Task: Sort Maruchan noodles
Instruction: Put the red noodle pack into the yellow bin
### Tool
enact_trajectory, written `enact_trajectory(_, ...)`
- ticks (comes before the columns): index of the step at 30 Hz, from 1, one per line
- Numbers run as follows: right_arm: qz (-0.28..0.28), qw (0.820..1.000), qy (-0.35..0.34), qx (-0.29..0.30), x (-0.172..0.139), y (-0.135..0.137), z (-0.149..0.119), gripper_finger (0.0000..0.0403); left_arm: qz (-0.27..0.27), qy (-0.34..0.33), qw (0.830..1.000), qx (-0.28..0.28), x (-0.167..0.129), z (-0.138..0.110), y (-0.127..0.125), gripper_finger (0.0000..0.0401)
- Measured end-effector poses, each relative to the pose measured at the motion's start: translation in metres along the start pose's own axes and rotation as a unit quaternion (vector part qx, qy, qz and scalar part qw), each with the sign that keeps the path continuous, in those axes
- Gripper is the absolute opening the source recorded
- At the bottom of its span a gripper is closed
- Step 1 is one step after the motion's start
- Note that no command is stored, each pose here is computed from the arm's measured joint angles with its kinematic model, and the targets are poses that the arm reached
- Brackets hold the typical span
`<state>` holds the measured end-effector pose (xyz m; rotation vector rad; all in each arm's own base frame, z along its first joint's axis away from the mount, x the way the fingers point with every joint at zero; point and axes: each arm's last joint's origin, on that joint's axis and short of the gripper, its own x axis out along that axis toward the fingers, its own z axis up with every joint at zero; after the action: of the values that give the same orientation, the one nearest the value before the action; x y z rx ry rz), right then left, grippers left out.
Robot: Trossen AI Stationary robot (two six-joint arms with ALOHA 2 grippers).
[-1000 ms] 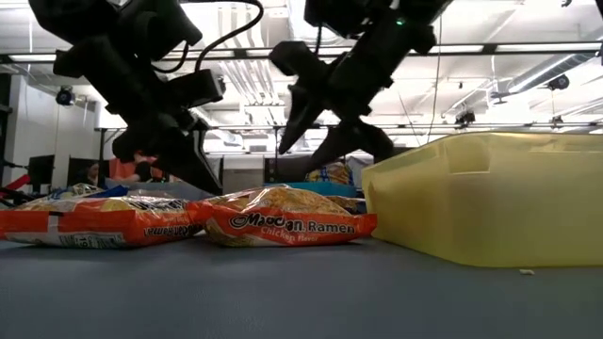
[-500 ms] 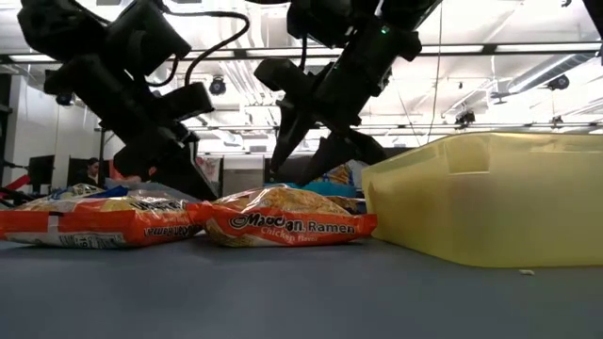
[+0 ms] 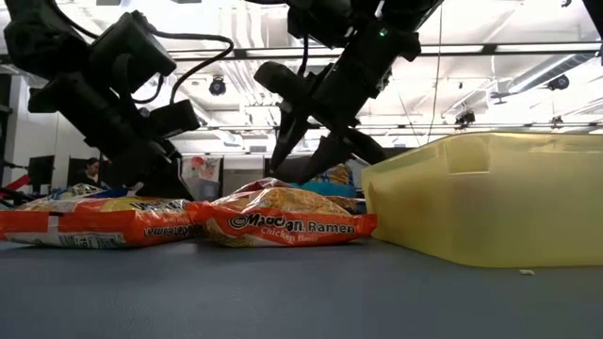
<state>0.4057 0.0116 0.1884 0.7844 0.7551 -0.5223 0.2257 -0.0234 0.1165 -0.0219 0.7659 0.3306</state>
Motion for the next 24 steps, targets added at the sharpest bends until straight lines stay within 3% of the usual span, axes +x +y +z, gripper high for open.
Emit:
enact_trajectory(12, 0.011, 1.000, -0.008, 0.006, 0.005, 0.000, -0.001, 0.0192, 0.000, 0.000, 1.000, -0.002, 0.000, 0.000, 0.000, 0.0000)
enact_trajectory(24, 0.038, 0.999, -0.015, 0.004, 0.040, -0.003, -0.006, 0.0192, -0.001, -0.003, 1.000, -0.003, 0.000, 0.000, 0.000, 0.0000)
